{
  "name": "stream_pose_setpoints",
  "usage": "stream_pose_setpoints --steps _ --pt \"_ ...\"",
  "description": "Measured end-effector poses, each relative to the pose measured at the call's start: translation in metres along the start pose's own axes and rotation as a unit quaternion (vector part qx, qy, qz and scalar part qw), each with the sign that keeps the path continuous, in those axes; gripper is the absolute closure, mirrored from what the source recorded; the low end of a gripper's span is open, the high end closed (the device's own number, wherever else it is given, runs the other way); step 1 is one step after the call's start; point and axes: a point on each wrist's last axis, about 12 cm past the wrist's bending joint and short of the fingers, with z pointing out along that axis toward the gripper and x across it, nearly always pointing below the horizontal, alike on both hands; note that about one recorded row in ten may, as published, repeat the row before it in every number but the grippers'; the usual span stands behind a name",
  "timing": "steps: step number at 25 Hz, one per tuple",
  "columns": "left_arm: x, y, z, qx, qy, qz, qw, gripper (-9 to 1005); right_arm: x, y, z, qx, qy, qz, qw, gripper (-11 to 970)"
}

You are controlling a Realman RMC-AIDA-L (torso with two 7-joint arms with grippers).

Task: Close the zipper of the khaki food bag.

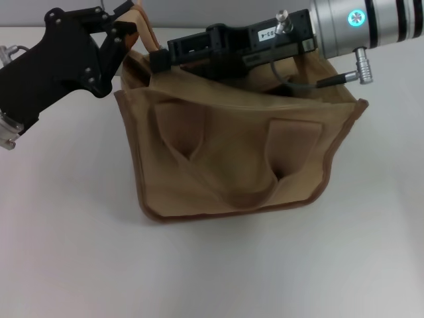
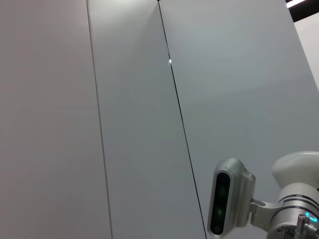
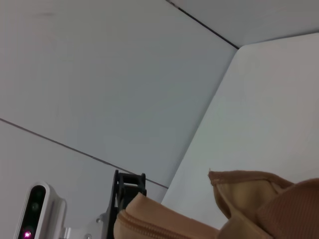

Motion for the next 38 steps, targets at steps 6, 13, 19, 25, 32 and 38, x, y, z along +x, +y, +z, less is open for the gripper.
stream_pose_setpoints --steps 6,13,19,25,32,38 --pt "0.000 0.000 -0.007 -0.010 0.003 0.005 1.000 958 -0.004 0.002 -0.008 -0.007 -0.014 -0.009 1.000 202" --pt "0.001 -0.001 -0.010 -0.016 0.007 0.006 1.000 957 -0.009 0.009 -0.017 -0.023 -0.026 -0.024 0.999 202" --pt "0.001 0.000 -0.010 -0.020 0.005 0.006 1.000 956 -0.013 0.013 -0.016 -0.015 -0.020 -0.058 0.998 201" --pt "0.001 0.000 -0.010 -0.022 0.004 0.006 1.000 956 -0.016 0.020 -0.015 0.006 0.003 -0.145 0.989 201" --pt "0.001 -0.001 -0.016 -0.030 0.005 0.004 1.000 955 -0.017 0.022 -0.016 0.030 0.036 -0.280 0.959 201" --pt "0.002 -0.004 -0.020 -0.035 0.007 0.001 0.999 954 -0.017 0.031 -0.023 0.017 0.033 -0.353 0.935 201"
